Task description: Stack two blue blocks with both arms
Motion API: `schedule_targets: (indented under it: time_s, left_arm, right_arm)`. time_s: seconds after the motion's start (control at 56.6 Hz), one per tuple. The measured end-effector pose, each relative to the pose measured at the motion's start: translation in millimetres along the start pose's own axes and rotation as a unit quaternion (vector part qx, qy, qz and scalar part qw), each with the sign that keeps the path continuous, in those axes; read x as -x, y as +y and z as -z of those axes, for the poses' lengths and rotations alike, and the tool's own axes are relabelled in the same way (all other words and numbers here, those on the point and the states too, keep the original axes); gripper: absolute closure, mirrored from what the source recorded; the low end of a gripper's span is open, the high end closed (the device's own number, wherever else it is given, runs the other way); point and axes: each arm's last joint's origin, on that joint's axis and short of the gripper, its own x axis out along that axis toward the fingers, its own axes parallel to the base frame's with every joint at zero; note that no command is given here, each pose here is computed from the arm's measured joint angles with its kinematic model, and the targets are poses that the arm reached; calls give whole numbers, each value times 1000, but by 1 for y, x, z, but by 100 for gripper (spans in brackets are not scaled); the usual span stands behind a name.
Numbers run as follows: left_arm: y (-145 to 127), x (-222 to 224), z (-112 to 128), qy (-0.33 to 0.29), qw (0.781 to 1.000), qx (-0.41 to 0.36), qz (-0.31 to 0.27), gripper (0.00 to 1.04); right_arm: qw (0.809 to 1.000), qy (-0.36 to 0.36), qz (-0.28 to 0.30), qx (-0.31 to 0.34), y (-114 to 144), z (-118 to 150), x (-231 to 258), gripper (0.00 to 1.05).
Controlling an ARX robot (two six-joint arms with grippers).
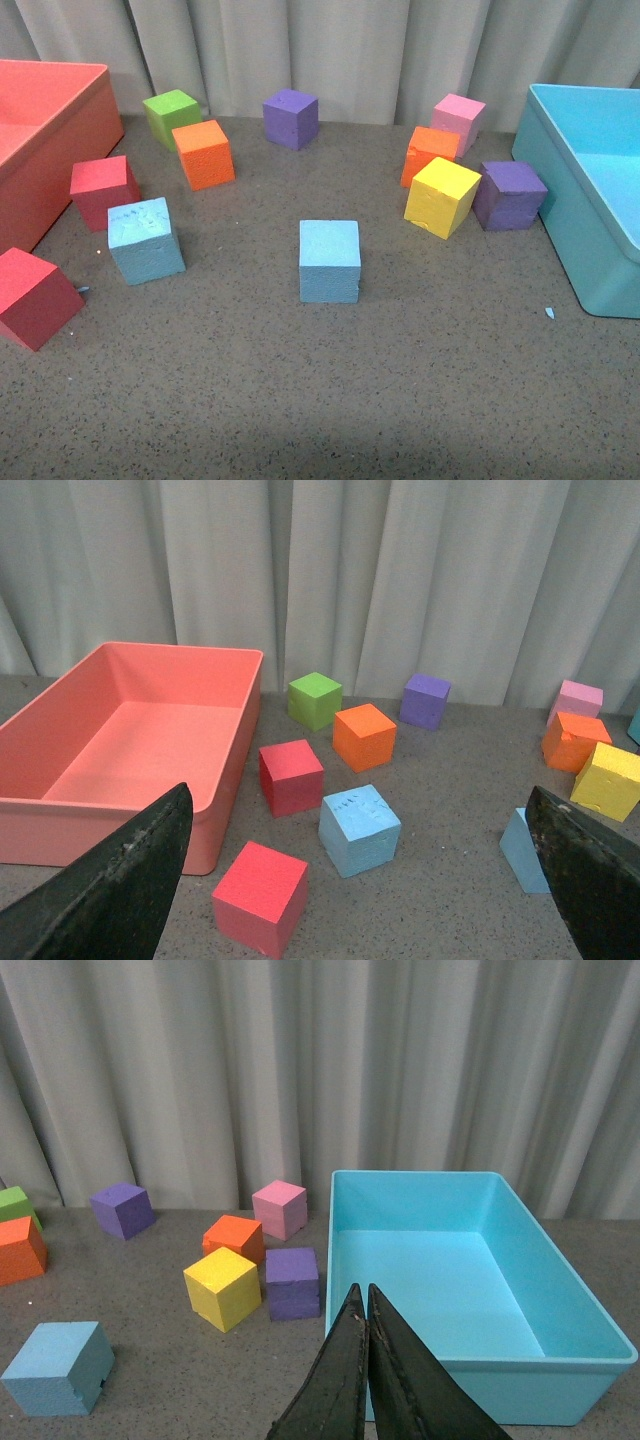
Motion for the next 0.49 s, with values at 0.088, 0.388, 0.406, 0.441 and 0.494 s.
schedule_targets:
  time_s: [0.088,0.388,0.406,0.441,0.494]
  left_arm:
    - [0,0,0,0,1000,0,0,7]
    - [0,0,0,0,1000,0,0,7]
    - [0,0,0,0,1000,0,0,7]
    - [0,0,0,0,1000,0,0,7]
    - [0,0,0,0,1000,0,0,7]
  right_arm:
    - [1000,0,0,0,0,0,2,104]
    - [1000,6,-2,0,0,3,15,104]
    - [1000,3,-2,0,0,3,15,104]
    - [1000,2,-2,0,0,3,15,104]
    - [1000,3,-2,0,0,3,15,104]
